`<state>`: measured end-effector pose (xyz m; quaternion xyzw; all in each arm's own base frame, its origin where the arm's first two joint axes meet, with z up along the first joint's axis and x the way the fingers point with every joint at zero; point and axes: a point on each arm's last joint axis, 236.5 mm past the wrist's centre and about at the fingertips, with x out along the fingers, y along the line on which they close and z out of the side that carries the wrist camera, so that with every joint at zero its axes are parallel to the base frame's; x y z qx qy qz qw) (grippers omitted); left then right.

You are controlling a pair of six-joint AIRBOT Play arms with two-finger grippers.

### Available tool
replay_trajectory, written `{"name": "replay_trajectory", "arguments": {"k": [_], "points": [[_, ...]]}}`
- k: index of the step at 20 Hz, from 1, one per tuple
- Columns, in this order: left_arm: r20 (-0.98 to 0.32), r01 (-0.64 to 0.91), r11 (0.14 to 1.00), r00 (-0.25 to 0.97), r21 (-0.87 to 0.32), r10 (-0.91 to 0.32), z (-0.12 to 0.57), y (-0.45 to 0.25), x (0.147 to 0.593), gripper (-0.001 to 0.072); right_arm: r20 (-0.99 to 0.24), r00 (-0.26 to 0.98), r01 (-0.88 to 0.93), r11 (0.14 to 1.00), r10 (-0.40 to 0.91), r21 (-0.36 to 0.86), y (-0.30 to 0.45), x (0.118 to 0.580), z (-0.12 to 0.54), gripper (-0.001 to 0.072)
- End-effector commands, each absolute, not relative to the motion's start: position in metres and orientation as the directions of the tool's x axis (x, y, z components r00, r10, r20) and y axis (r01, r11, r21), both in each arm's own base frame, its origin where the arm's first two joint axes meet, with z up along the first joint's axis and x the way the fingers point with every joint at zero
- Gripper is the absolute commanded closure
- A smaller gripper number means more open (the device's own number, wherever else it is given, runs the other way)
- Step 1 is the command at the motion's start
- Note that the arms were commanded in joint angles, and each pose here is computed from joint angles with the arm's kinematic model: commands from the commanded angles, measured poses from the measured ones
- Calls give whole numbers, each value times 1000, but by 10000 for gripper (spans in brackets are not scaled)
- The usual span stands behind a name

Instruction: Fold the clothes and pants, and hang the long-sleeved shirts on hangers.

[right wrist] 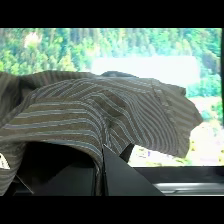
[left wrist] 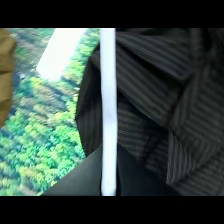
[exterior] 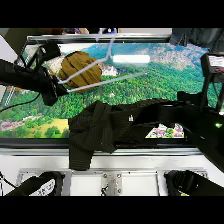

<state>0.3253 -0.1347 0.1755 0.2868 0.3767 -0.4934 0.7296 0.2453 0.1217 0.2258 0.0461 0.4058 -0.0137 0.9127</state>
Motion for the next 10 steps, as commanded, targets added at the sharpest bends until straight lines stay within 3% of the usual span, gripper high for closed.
{"name": "replay_trajectory", "arguments": {"k": [1,3,6,8,10], "points": [[-829,997,71,76,43,-554,153,-144,296,692,-740,672,90,993,-9,70,105,244,231,689],[-776,999,46,42,18,-629,147,-148,293,692,-748,663,105,993,-34,48,95,243,234,689],[-652,993,113,77,-13,-754,153,-141,303,693,-767,636,133,991,-83,3,77,240,233,689],[-632,987,154,95,-39,-769,148,-128,305,693,-777,619,145,989,-115,-31,67,239,231,689],[-631,989,139,78,-48,-772,141,-121,295,693,-778,613,159,986,-136,-47,59,240,231,689]]}}
